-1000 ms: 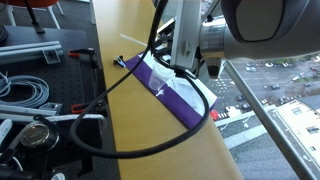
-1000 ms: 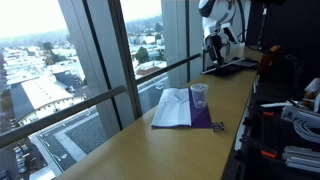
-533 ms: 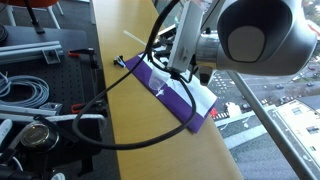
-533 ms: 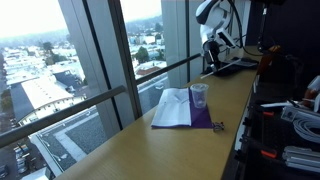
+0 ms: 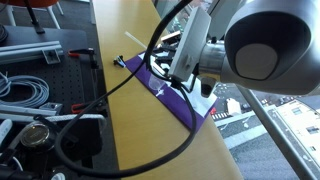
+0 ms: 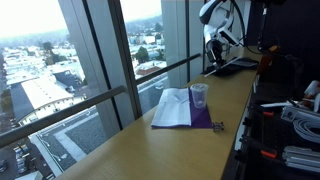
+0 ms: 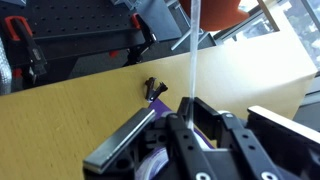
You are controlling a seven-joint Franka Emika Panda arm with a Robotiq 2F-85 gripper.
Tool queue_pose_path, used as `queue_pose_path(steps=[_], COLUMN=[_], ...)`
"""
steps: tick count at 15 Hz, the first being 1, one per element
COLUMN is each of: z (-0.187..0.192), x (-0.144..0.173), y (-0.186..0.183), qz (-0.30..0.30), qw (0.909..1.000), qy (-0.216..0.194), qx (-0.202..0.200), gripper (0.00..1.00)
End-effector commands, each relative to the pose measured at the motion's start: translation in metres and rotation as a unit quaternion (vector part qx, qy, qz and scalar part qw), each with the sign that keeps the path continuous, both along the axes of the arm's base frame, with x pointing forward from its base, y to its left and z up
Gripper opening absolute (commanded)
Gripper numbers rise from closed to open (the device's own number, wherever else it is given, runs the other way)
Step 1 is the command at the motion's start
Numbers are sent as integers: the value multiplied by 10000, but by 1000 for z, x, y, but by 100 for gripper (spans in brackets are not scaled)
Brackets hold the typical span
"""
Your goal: Pick up the clear straw and put it through the top hole into the clear plastic cup
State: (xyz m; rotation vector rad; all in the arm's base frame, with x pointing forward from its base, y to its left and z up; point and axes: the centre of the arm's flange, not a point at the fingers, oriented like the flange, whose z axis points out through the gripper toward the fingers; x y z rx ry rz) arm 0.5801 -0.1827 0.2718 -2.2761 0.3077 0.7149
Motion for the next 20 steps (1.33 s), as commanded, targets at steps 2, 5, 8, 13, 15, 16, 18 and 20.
queue_pose_path(steps=[2, 5, 8, 13, 15, 16, 18, 20], z=[-15, -28, -39, -53, -56, -56, -55, -53], x=[16, 21, 23, 18, 17, 15, 16, 18], y=[-10, -6, 2, 15, 14, 5, -1, -8], qz=[-197, -236, -258, -314, -347, -381, -425, -442], qw=[9990, 9982, 9974, 9958, 9952, 9951, 9952, 9957], qy=[119, 71, 106, 391, 523, 577, 512, 419], qx=[376, 547, 665, 764, 745, 707, 718, 704], gripper=[2, 2, 2, 2, 2, 2, 2, 2])
